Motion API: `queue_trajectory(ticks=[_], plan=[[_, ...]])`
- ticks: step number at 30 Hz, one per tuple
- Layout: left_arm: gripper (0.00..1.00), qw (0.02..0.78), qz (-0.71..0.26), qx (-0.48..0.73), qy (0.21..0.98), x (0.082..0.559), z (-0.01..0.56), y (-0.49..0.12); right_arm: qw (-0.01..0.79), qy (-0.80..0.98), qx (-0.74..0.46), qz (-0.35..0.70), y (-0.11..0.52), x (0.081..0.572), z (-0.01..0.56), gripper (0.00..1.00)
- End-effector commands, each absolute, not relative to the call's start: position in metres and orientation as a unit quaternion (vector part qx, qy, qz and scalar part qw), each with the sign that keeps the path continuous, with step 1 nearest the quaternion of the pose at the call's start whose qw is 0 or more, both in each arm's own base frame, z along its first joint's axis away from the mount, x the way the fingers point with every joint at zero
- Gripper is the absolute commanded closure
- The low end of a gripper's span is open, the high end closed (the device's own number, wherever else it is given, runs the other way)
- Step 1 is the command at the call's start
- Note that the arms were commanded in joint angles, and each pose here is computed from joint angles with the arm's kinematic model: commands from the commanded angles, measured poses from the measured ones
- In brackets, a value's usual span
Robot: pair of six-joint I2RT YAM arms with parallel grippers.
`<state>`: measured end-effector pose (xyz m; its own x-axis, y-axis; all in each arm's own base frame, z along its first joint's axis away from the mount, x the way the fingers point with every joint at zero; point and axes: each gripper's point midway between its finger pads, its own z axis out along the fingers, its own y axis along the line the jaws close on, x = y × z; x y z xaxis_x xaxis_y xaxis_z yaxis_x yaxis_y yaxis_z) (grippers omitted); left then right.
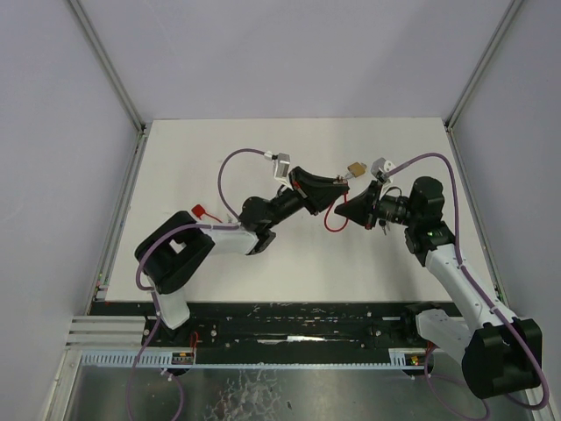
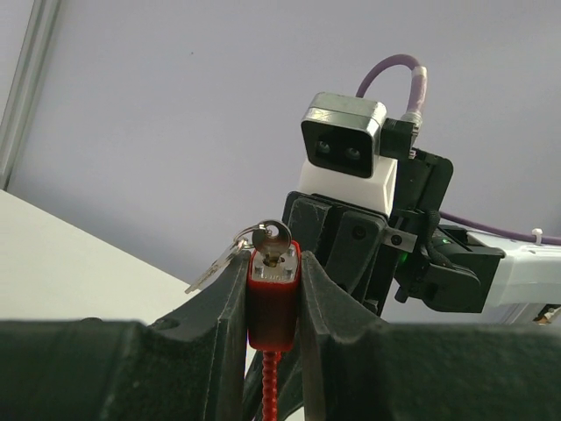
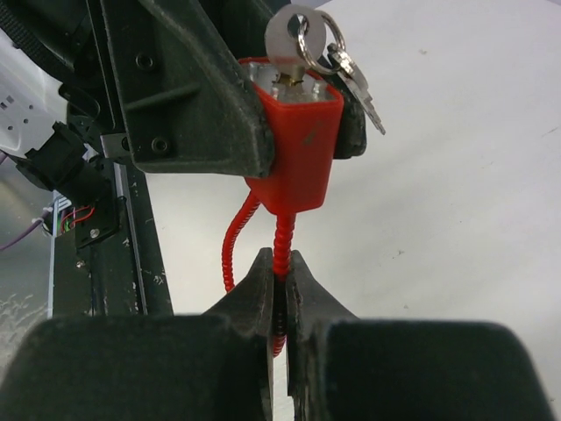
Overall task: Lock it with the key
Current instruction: Lock the lock.
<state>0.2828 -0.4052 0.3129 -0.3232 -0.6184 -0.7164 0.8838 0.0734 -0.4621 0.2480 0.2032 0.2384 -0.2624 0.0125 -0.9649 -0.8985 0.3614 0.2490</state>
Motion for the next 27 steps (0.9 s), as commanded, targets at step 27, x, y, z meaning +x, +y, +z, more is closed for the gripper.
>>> queue_trajectory(ticks=[27], plan=[[1.00, 0.531, -0.601, 0.236, 0.549, 0.266, 0.238, -0.441, 0.589, 0.612, -0.356, 0.390, 0.181, 0.260, 0.284, 1.00]])
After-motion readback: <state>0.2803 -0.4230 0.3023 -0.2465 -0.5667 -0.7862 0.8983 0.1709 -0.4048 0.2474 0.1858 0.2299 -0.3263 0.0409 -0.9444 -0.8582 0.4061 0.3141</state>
